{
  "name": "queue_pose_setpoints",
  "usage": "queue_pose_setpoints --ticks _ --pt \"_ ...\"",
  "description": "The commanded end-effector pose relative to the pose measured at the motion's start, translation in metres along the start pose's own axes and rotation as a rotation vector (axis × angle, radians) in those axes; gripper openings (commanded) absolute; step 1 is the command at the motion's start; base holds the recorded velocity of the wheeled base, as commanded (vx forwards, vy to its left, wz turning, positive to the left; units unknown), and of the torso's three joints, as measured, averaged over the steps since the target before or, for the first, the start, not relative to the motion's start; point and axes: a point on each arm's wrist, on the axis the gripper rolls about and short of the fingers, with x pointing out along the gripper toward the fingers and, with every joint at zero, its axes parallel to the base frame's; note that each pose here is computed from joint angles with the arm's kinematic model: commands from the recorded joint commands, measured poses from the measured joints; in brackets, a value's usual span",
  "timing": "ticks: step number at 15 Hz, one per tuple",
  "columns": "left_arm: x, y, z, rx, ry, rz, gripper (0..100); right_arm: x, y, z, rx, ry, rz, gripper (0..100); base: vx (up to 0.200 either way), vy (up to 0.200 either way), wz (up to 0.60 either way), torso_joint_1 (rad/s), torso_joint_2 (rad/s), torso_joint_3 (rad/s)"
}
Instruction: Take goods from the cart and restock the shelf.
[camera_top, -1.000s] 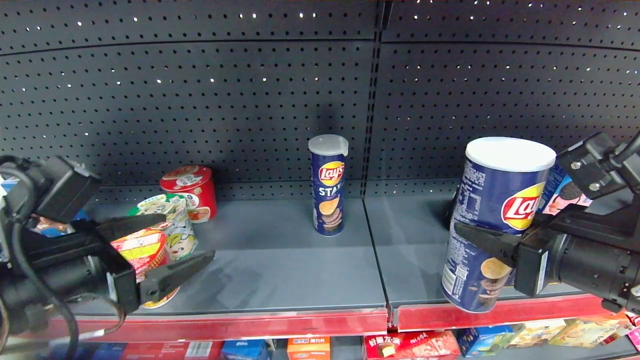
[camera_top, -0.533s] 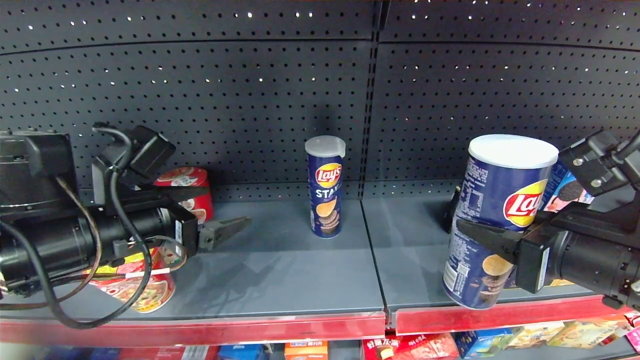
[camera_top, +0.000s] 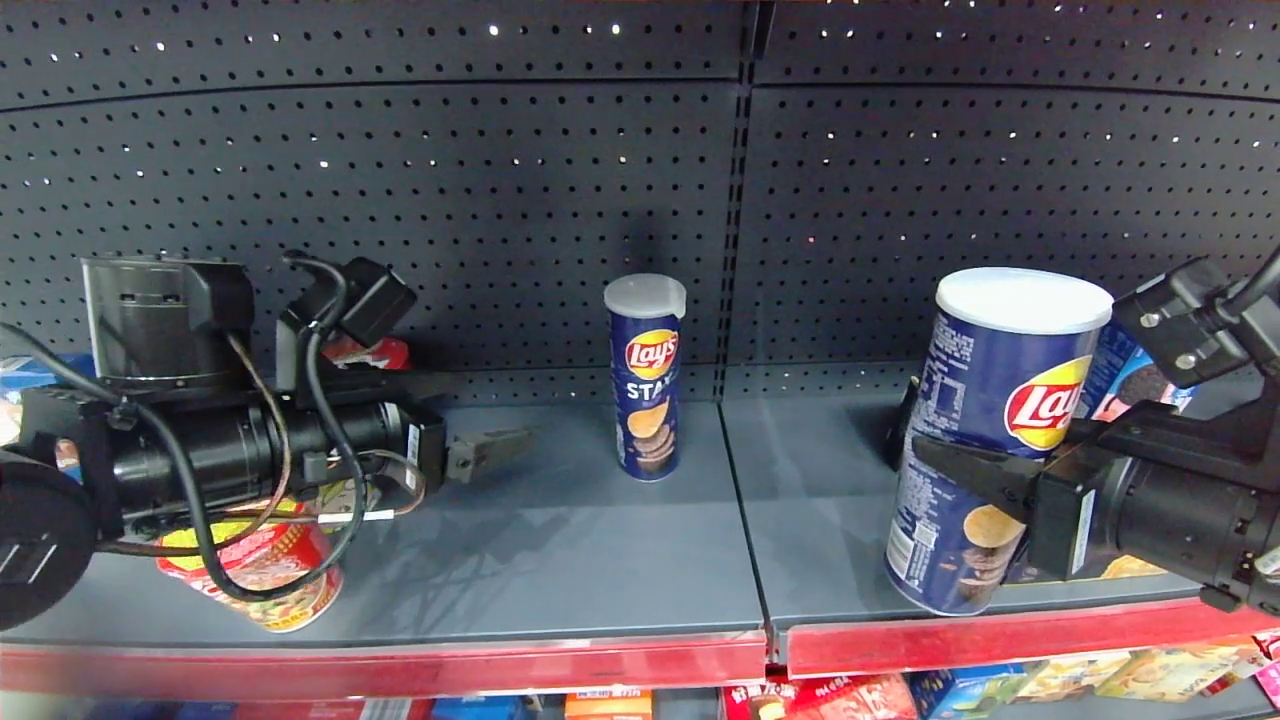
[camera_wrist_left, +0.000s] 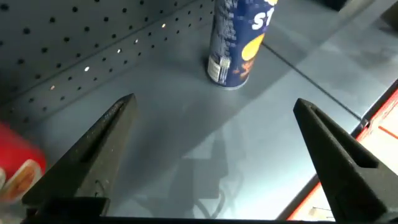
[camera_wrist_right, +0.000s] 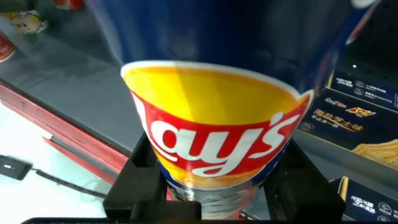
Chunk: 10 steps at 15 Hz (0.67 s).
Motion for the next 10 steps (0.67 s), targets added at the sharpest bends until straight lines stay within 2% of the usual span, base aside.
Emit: queue_pose_setpoints --ticks 1,3,5,6,7,8,9,10 --pt "0.013 0.006 -0.003 -0.012 0.020 -0.009 100 0.001 0.000 0.001 0.000 -0.001 -0.002 0 0.000 0.000 0.00 0.000 0.00 0.000" --pt "0.039 0.019 -0.004 -0.020 0.033 -0.022 100 0.003 0.000 0.003 0.002 -0.006 -0.004 0 0.000 0.000 0.00 0.000 0.00 0.000" --pt "0.059 0.027 -0.004 -0.008 -0.010 -0.074 100 0.004 0.000 0.005 0.002 -0.009 -0.004 0 0.000 0.000 0.00 0.000 0.00 0.000" --pt "0.072 0.031 -0.004 -0.011 -0.052 -0.110 100 0.006 0.000 0.006 0.002 -0.009 -0.004 0 0.000 0.000 0.00 0.000 0.00 0.000" --pt "0.075 0.032 -0.003 -0.030 -0.065 -0.128 100 0.006 0.000 0.006 0.002 -0.010 -0.004 0 0.000 0.000 0.00 0.000 0.00 0.000" --pt "0.079 0.027 0.001 -0.091 -0.097 -0.193 100 0.007 0.000 0.008 0.004 -0.019 -0.004 0 0.000 0.000 0.00 0.000 0.00 0.000" --pt "0.090 0.025 -0.003 -0.109 -0.117 -0.213 100 0.008 0.000 0.009 0.005 -0.024 -0.006 0 0.000 0.000 0.00 0.000 0.00 0.000" --pt "0.095 0.026 -0.006 -0.104 -0.127 -0.219 100 0.008 0.000 0.009 0.005 -0.022 -0.007 0 0.000 0.000 0.00 0.000 0.00 0.000"
